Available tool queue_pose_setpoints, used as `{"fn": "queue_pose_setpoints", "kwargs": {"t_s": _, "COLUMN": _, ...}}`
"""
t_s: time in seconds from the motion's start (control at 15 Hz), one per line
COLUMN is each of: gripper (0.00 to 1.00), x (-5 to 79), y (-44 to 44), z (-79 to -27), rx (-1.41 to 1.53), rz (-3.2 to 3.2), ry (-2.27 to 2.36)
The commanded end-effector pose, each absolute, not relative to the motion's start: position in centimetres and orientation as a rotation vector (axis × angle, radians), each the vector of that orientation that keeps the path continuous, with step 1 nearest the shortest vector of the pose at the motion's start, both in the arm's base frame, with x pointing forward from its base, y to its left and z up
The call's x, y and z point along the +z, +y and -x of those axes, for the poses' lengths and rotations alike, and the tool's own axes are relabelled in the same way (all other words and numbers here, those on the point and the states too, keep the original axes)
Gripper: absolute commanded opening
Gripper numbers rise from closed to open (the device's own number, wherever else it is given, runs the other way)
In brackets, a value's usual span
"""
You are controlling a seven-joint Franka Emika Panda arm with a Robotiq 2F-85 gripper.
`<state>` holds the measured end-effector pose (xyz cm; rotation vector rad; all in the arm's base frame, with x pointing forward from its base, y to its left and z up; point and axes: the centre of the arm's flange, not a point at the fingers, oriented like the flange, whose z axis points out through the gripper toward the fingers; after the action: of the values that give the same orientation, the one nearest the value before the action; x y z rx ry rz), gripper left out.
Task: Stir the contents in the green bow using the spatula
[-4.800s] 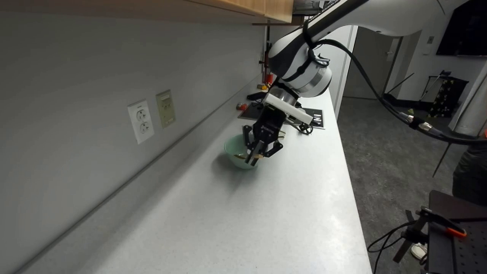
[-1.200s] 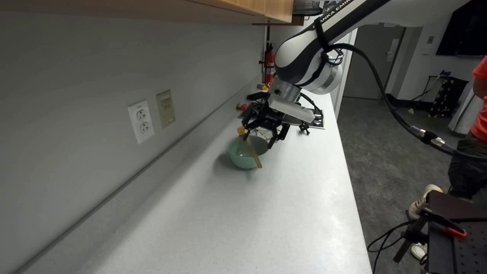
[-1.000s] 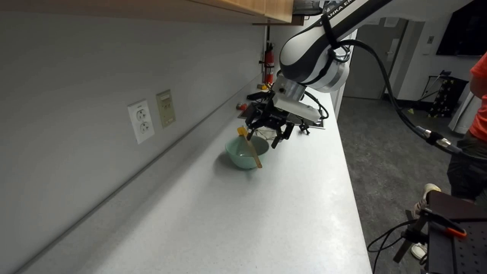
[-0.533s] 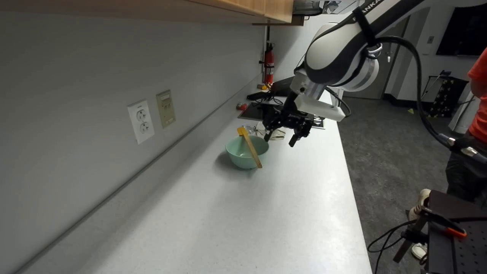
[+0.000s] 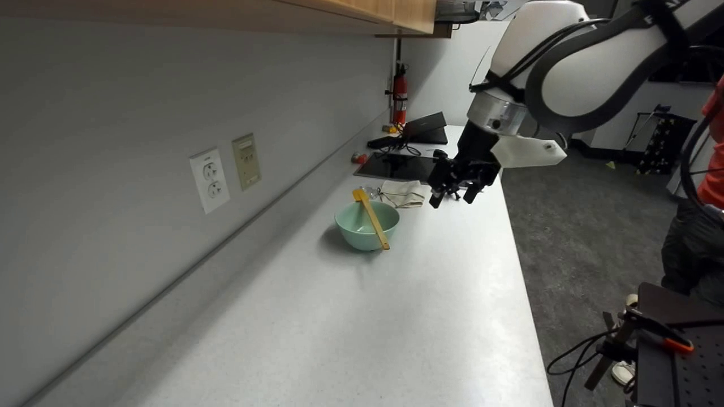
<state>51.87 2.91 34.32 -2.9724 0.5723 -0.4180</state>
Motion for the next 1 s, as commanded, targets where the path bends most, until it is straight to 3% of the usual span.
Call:
{"fn": "queue_pose_setpoints", "kwargs": {"t_s": 0.0, "gripper": 1.00, "x": 38.7, "y": 5.5, "z": -47.5, "rx": -0.538, "rz": 3.007, "ry": 0.490}}
{"fn": "queue_pose_setpoints", "kwargs": {"t_s": 0.53, "gripper": 1.00, "x": 42.1, "y": 8.0, "z": -45.2, "rx": -0.707, "rz": 2.991, "ry": 0.378}}
{"fn": "queue_pose_setpoints", "kwargs": {"t_s": 0.93, "gripper": 1.00, "x": 42.1, "y": 8.3, "z": -46.0, "rx": -0.669, "rz": 2.991, "ry": 0.369}}
